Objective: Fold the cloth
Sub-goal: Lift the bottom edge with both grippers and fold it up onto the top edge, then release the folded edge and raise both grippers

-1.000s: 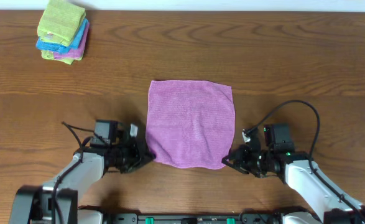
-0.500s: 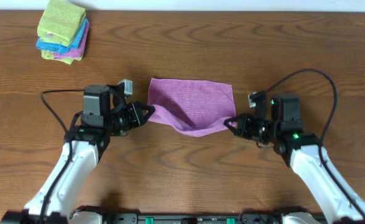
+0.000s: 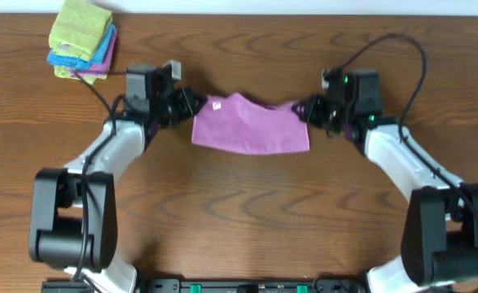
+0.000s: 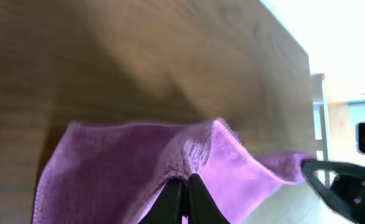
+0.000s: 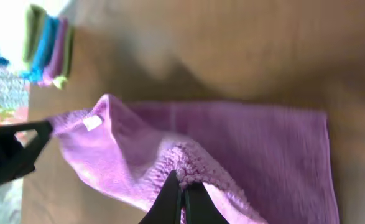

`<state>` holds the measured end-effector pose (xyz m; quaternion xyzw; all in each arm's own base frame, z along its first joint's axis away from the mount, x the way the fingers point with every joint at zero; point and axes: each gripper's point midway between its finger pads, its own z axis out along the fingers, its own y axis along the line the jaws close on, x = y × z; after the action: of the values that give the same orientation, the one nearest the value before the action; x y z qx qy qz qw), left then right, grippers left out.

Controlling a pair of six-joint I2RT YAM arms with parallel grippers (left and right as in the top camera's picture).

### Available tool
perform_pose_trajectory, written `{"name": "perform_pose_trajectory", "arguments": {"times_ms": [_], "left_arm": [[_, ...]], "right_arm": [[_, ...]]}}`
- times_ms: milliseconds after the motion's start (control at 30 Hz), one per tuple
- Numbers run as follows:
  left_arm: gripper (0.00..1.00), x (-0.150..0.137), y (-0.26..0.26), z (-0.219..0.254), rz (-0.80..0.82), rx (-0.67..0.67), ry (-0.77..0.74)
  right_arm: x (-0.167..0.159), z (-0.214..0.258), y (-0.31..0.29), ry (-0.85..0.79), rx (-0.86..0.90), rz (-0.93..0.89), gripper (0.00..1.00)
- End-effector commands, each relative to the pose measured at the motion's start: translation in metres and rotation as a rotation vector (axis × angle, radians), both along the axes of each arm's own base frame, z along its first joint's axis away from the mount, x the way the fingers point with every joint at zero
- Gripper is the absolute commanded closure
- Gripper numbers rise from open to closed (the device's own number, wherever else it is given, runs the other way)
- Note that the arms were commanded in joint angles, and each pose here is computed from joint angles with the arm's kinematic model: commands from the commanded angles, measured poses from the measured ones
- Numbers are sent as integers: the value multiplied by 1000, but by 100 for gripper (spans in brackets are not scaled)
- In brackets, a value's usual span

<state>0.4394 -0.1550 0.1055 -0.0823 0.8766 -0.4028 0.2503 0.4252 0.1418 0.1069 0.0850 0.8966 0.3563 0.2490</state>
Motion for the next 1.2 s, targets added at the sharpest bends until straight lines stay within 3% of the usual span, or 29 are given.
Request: {"name": "perform_pose_trajectory", "arguments": {"times_ms": [0, 467, 833, 1167], "left_arm": [[94, 16, -2, 15, -29, 30, -46], [94, -44, 27, -38, -85, 258, 247], [94, -37, 40, -44, -45, 346, 227], [94, -24, 40, -46, -25, 342, 187]], "right_arm": [[23, 19, -5, -60, -12, -13, 98], [-38, -27, -22, 225, -169, 57, 98], [-36, -33, -33, 227, -244, 27, 99], [-27, -39, -29, 194, -267, 23, 98]]}}
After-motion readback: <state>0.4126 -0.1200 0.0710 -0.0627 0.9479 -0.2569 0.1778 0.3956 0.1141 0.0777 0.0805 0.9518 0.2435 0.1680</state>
